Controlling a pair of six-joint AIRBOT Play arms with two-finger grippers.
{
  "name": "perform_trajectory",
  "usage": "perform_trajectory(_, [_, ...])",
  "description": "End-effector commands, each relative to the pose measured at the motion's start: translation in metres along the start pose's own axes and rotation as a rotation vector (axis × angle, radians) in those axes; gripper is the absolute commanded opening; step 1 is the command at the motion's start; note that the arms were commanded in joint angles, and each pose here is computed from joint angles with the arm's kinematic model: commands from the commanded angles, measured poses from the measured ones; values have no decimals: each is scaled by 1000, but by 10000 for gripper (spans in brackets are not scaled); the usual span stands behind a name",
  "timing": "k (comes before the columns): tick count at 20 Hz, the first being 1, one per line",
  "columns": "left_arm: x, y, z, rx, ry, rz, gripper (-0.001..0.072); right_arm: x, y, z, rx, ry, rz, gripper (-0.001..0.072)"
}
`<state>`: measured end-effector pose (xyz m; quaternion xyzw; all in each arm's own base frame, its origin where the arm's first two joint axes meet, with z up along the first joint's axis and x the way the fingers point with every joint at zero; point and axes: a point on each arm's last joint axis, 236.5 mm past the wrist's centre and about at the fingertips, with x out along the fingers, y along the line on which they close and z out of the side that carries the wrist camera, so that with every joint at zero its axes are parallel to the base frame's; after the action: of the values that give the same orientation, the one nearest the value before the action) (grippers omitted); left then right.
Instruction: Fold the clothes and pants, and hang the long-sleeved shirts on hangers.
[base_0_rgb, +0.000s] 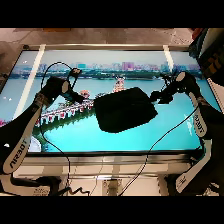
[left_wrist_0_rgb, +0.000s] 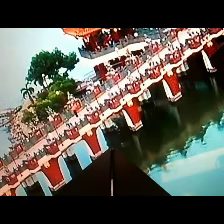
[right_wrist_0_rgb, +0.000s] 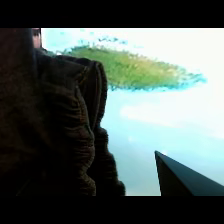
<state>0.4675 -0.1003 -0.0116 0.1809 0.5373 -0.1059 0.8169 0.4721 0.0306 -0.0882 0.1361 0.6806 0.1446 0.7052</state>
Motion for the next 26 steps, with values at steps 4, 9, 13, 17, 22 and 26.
perform_trajectory(4, [0,0,-2,0,7,0,18,39,61,-4,183,104,458,686])
perform_trajectory(9, [0,1,-2,1,7,1,18,35,113,11,146,61,685,687])
perform_trajectory(13, [0,0,-1,0,6,0,18,34,129,13,120,49,722,698])
perform_trajectory(17, [9,-23,-1,-4,15,-59,18,38,152,15,142,59,745,709])
perform_trajectory(22, [27,-92,2,124,22,-118,18,59,182,17,109,43,711,715])
perform_trajectory(26, [37,-149,-3,230,28,-156,17,70,213,1,58,89,711,716])
